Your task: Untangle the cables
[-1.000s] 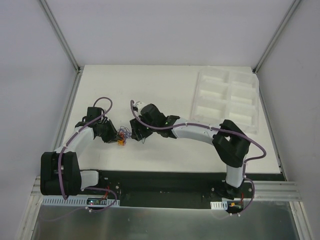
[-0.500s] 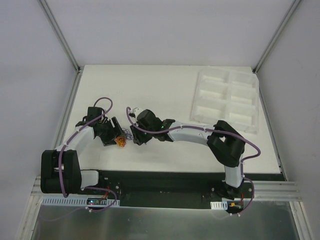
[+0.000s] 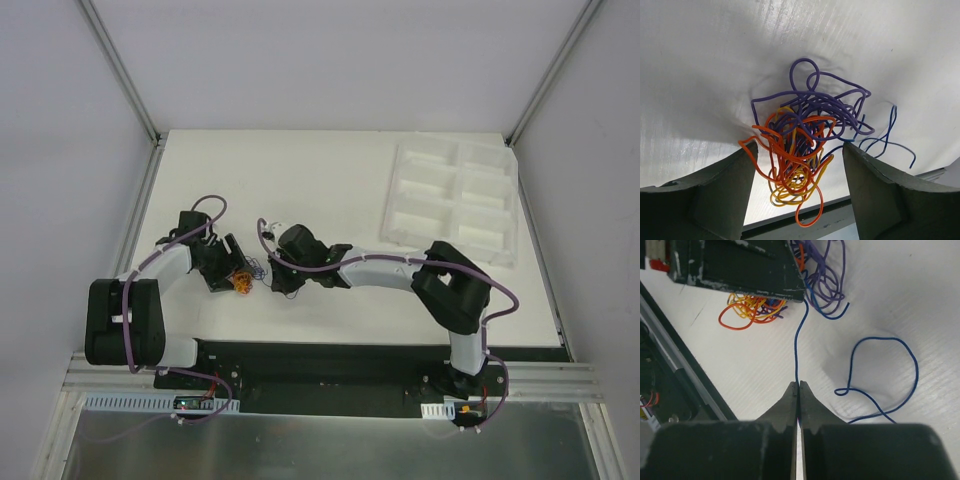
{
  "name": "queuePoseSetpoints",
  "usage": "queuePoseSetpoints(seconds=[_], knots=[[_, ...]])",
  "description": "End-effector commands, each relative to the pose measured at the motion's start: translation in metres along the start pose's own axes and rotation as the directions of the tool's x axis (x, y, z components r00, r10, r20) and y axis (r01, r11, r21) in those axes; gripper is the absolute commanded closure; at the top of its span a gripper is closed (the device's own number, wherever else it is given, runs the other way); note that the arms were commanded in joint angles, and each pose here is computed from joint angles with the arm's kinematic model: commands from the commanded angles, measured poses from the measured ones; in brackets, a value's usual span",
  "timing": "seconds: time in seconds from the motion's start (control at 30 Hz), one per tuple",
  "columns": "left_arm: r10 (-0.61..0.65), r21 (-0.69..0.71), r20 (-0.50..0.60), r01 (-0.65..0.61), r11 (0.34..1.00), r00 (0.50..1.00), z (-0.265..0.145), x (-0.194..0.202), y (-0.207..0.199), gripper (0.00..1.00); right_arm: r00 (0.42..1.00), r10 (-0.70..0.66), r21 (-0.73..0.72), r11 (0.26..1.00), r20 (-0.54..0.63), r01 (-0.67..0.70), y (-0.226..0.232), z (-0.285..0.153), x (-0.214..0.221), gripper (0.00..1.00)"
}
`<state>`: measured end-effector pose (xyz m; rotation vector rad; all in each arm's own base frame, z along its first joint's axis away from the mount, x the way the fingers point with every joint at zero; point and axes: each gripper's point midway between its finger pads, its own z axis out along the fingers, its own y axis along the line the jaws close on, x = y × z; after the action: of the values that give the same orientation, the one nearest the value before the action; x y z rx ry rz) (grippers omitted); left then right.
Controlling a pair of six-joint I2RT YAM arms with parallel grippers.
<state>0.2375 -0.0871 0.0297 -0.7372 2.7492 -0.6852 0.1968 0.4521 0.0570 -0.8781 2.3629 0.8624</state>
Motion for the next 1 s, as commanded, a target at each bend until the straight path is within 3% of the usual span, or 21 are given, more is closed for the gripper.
queuePoseSetpoints(seconds=[0.0,0.3,0.53,0.73,0.97], knots=[[-0.018,-0.042,-0.009,0.017,0.999,1.0,0.004,0.002,0.008,0.31,0.992,0.025,-0.168,0.986,0.127,-0.003,0.043,-0.031,-0.037,1.0],[0.038,0.01,0.083,-0.039,0.999,0.996,-0.015,-0.01,-0.007,0.1,0.969,0.12,-0.312,0.949,0.214,-0.049,0.062,-0.068,-0.056,1.0],[-0.037,0.023,0.105,0.035,0.999,0.994,-0.012,-0.015,-0.011,0.18,0.964,0.149,-0.337,0.939,0.22,-0.068,0.06,-0.073,-0.059,1.0],[-0.049,0.078,-0.063,0.054,0.996,0.997,0.008,0.009,-0.013,0.22,0.955,0.147,-0.337,0.94,0.257,-0.054,0.06,-0.08,-0.075,1.0],[0.067,0.116,-0.009,-0.065,0.991,0.998,-0.001,0.03,-0.027,0.19,0.941,0.149,-0.325,0.945,0.305,-0.044,0.056,-0.097,-0.088,1.0]])
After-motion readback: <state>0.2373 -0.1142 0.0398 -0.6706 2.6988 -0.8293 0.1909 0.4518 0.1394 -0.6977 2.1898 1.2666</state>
